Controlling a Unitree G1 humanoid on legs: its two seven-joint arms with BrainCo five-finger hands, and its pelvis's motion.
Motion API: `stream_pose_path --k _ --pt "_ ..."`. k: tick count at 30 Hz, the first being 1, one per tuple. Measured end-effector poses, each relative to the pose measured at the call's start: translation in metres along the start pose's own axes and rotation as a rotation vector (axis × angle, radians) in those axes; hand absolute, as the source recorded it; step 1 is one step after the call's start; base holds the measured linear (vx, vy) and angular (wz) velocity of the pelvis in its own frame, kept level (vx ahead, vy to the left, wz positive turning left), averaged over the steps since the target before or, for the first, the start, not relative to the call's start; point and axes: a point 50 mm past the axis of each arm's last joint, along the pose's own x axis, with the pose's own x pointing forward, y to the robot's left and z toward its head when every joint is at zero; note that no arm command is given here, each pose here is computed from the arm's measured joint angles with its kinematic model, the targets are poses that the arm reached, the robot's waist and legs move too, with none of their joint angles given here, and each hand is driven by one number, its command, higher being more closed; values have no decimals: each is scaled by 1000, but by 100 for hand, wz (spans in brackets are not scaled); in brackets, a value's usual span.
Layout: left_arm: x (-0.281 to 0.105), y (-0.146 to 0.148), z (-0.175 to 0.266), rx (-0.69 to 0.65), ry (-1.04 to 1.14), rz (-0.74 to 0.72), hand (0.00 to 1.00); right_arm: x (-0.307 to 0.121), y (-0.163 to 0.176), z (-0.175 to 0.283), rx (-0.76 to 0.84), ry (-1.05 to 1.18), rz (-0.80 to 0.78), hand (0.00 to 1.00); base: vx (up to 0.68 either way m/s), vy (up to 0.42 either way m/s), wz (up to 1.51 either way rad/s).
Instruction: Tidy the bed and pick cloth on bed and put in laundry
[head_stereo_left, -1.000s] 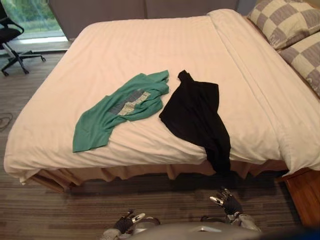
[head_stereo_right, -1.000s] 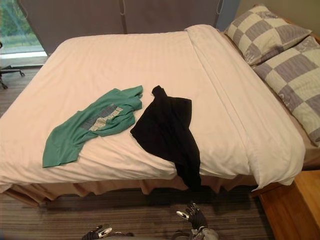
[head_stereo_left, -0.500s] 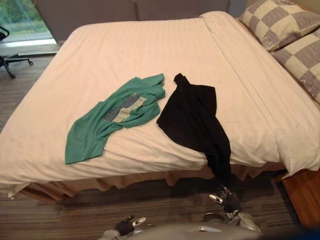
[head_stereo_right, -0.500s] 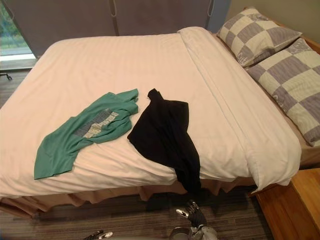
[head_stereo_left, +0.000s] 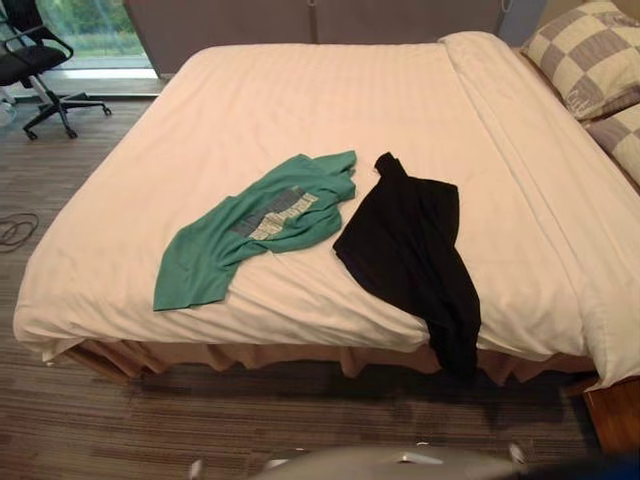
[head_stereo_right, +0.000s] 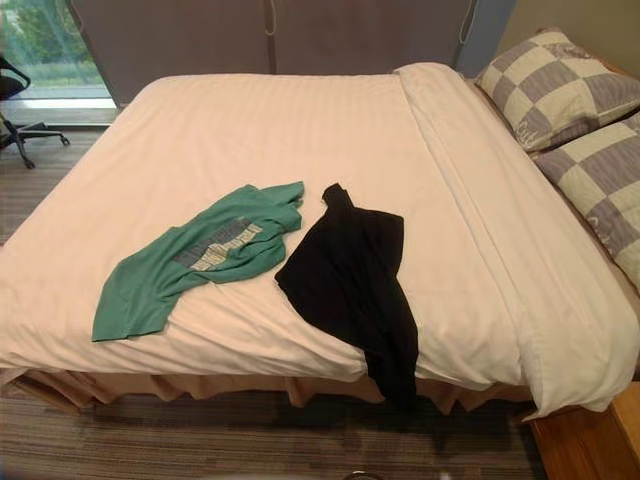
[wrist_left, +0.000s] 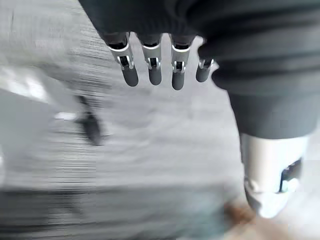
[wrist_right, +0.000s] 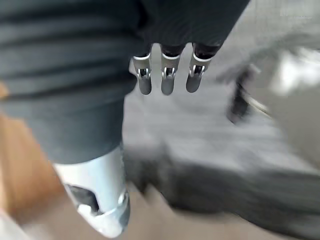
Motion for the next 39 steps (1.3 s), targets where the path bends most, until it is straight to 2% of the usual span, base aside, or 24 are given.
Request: stream_pose_path --k 2,4,5,6,7,9,11,14,15,16,19,23,25,28,29,30,32,34,39 --pt "-2 -7 29 -43 -107 -14 0 5 -8 34 28 -109 -39 0 5 -9 13" --pt "-22 -34 106 7 -393 -77 0 4 -8 116 105 -360 -37 0 22 -10 13" --pt "-30 -43 128 20 -470 -98 0 0 -4 138 126 -426 -22 0 21 -13 13" --pt "-47 -61 161 72 -601 -134 0 -8 3 174 148 -538 16 0 24 -22 19" --pt "-84 -95 212 122 -794 -216 0 -27 18 232 196 -706 89 0 21 -25 26" --pt "-128 -130 256 139 -960 -314 0 -50 38 278 228 -845 182 0 8 -16 23" --pt "-192 -172 294 183 -1138 -437 0 -87 78 323 155 -996 344 0 -19 -32 9" --pt "-273 -221 306 392 -1370 -624 0 -164 158 359 -223 -1272 622 0 -28 -39 6" --pt "-283 -226 305 434 -1402 -655 0 -180 172 360 -302 -1329 678 0 -23 -35 -6" --pt "-299 -235 301 514 -1458 -704 0 -213 199 353 -437 -1439 801 0 -3 -30 -10" --pt "-322 -256 272 778 -1624 -755 0 -265 246 311 -679 -1576 1061 0 36 -16 -17" --pt "-310 -283 213 986 -1659 -837 0 -261 287 233 -761 -1426 1304 0 13 17 -30" --pt "-281 -294 169 1140 -1622 -833 0 -249 299 164 -912 -1341 1407 0 -7 12 -47" --pt "-260 -299 128 1255 -1632 -810 0 -259 306 114 -1087 -1362 1504 0 -23 5 -52" --pt "-261 -301 124 1264 -1648 -808 0 -268 309 111 -1083 -1389 1530 0 -106 12 -63" --pt "-278 -309 117 1214 -1714 -824 0 -307 317 112 -978 -1501 1603 0 -132 -6 -51" --pt "-299 -318 115 1134 -1769 -848 0 -338 320 117 -877 -1580 1654 0 -148 -19 -34" --pt "-343 -328 108 999 -1919 -864 0 -384 314 126 -707 -1704 1718 0 -157 -35 -19" --pt "-388 -325 108 786 -2051 -796 0 -402 297 125 -628 -1714 1803 0 -15 -22 -16"
